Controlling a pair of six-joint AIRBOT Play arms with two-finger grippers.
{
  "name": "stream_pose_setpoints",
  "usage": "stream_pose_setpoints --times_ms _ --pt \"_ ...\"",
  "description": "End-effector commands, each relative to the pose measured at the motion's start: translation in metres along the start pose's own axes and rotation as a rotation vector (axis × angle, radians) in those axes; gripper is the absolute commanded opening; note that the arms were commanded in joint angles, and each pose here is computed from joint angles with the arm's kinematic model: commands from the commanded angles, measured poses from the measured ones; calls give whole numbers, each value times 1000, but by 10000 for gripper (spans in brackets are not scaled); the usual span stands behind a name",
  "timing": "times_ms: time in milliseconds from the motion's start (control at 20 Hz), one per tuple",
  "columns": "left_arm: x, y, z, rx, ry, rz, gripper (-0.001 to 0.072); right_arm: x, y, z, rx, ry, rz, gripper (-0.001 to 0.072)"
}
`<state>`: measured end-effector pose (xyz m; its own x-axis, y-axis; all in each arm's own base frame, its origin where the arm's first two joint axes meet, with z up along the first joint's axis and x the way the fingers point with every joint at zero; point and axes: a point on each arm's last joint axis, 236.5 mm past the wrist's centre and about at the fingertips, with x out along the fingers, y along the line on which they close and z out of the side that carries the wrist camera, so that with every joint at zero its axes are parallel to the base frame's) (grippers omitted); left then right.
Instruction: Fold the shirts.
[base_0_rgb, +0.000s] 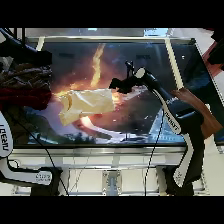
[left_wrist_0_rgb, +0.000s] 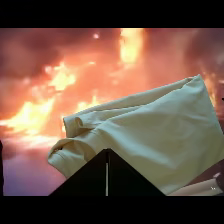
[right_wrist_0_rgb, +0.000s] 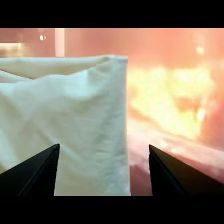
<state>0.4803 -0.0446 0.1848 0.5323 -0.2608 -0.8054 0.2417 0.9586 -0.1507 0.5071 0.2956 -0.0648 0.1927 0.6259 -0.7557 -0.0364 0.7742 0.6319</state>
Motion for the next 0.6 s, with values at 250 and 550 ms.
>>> stream_pose_setpoints --times_ms 250,550 --pt "0 -4 4 -2 -16 -19 12 45 21 -40 73 156 194 617" --pt "0 -5 1 6 -4 -20 12 58 62 -74 26 227 256 273"
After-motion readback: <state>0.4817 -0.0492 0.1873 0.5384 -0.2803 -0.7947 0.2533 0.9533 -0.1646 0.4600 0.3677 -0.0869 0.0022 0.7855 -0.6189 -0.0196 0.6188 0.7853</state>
